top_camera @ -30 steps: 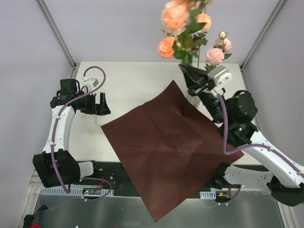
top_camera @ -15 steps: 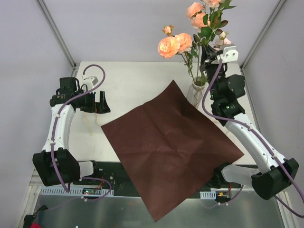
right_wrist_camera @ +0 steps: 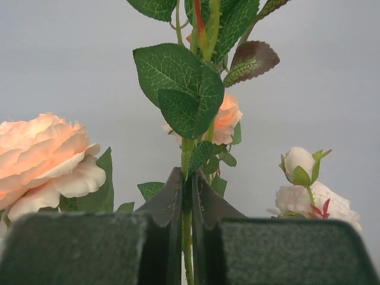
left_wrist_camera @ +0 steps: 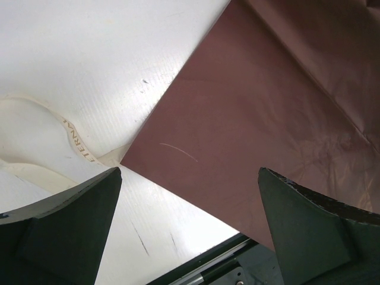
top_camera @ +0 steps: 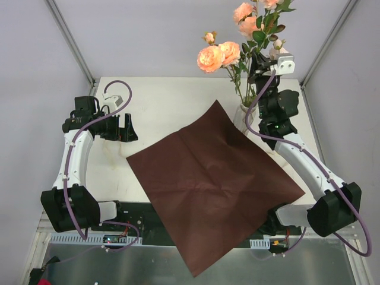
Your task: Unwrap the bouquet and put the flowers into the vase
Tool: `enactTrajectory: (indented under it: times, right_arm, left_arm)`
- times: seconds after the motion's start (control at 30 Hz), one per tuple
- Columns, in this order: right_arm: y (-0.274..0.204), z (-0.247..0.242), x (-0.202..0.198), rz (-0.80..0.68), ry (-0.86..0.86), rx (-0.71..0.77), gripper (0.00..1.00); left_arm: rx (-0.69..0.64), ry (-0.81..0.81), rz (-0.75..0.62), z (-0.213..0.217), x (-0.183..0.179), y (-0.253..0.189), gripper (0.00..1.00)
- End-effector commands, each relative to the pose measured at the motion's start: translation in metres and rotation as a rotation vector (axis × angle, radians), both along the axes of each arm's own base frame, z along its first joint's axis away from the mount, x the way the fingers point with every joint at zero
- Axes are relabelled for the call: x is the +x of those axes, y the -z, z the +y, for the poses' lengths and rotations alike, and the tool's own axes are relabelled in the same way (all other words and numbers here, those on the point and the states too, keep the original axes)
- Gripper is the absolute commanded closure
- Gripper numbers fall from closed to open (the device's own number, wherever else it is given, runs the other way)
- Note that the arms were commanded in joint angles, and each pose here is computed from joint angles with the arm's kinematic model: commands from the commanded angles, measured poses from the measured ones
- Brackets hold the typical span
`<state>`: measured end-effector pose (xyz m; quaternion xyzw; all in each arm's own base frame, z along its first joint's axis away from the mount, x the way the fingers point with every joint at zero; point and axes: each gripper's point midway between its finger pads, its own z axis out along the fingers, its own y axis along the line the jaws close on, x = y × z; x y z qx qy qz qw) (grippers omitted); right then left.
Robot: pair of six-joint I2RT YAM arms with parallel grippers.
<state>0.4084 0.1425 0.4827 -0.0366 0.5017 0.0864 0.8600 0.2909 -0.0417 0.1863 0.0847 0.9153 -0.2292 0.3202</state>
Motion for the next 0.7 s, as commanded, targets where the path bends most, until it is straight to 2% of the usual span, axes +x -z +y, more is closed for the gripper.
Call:
enactTrajectory:
  times: [0.0,0.1,0.17,0.2,0.27,0.3,0.37,0.4,0.6,0.67]
  right_arm:
    - [-0.015,-0.005,-0.009,-0.085,-0.010,0.050,0.99]
    - [0.002,-0.005,-0.007,-0.059,-0.001,0.032,0.99]
    - [0.015,-0.006,-0.005,-0.034,0.010,0.014,0.94]
    - [0.019,-0.006,-0.005,-0.027,0.012,0.007,0.86]
    - [0.030,-0.008,-0.004,-0.006,0.027,-0.007,0.75]
    - [0.033,-0.009,-0.003,0.002,0.029,-0.012,0.62]
    - [0.039,-0.011,-0.006,0.035,0.031,-0.019,0.44]
    - [0.039,-0.011,-0.008,0.052,0.023,-0.006,0.32]
    - [0.057,-0.011,-0.037,0.244,-0.047,-0.009,0.06]
    - [0.070,-0.012,-0.048,0.334,-0.058,-0.016,0.02]
  left_arm:
    - [-0.002,0.015,-0.033,0.001,0.003,-0.010,0.01]
    - [-0.005,0.018,-0.036,0.000,0.001,-0.010,0.01]
    - [-0.005,0.020,-0.043,-0.001,0.000,-0.012,0.01]
    - [-0.008,0.021,-0.048,-0.001,0.000,-0.013,0.01]
    - [-0.007,0.023,-0.055,-0.002,-0.001,-0.015,0.01]
    - [-0.009,0.026,-0.058,-0.003,-0.002,-0.016,0.01]
    - [-0.007,0.026,-0.072,-0.003,-0.003,-0.020,0.01]
    - [-0.005,0.024,-0.073,-0.003,-0.003,-0.020,0.01]
    - [0.009,0.019,-0.090,-0.001,-0.006,-0.023,0.01]
    - [0.000,0.022,-0.089,-0.003,-0.007,-0.024,0.01]
